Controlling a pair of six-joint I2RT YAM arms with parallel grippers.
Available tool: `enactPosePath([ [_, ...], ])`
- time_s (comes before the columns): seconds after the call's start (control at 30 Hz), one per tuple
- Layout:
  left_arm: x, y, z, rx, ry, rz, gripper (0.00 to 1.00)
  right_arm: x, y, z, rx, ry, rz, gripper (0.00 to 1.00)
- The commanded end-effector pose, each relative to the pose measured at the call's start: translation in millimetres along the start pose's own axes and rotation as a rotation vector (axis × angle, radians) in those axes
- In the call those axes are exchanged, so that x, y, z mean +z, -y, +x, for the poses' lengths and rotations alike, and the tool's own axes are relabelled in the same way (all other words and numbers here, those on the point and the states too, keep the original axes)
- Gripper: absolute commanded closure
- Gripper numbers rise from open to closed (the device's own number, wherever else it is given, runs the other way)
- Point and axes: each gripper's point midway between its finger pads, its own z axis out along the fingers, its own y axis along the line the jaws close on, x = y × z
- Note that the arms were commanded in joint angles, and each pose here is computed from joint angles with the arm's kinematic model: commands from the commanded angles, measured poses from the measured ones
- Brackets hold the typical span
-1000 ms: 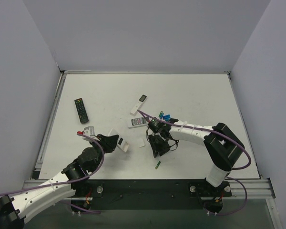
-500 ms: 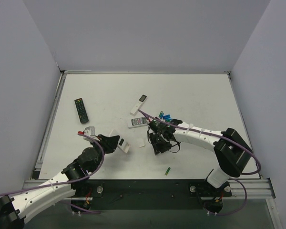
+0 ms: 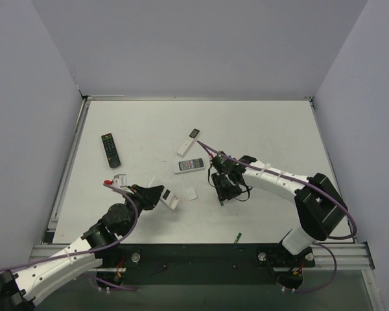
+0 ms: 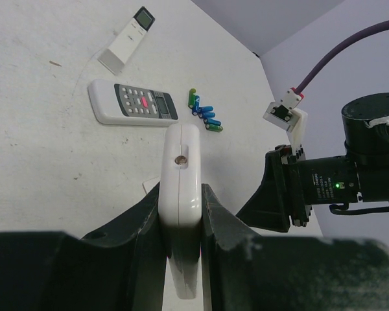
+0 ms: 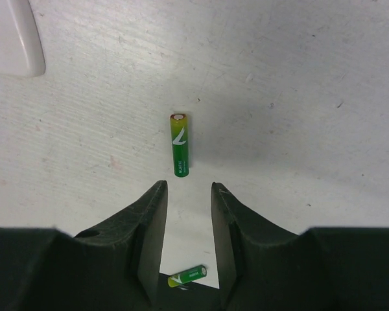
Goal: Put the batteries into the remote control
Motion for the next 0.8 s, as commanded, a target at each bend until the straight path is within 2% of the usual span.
enactPosePath([
  [0.0, -1, 19, -8, -0.069, 0.025, 0.075, 1.0, 3, 0, 6, -0.022, -0.046, -0.003, 0.72],
  [0.33, 1, 21, -6, -0.129, 0.043, 0.11, 1.0, 25, -6, 17, -0.021, -0.116, -0.021, 0.77],
  [0.53, 2, 19, -9, -0.151, 0.074, 0.111, 1.0, 31, -7, 19, -0.018, -0.127, -0.021, 0.87],
  [0.67, 3, 19, -14, -0.169, 0.104, 0.112, 1.0, 29, -10, 18, -0.002, -0.12, -0.034, 1.0],
  [0.77, 4, 10, -15, -0.183, 0.135, 0.1, 1.0, 16, -20, 9, 0.023, -0.08, -0.085, 1.0],
])
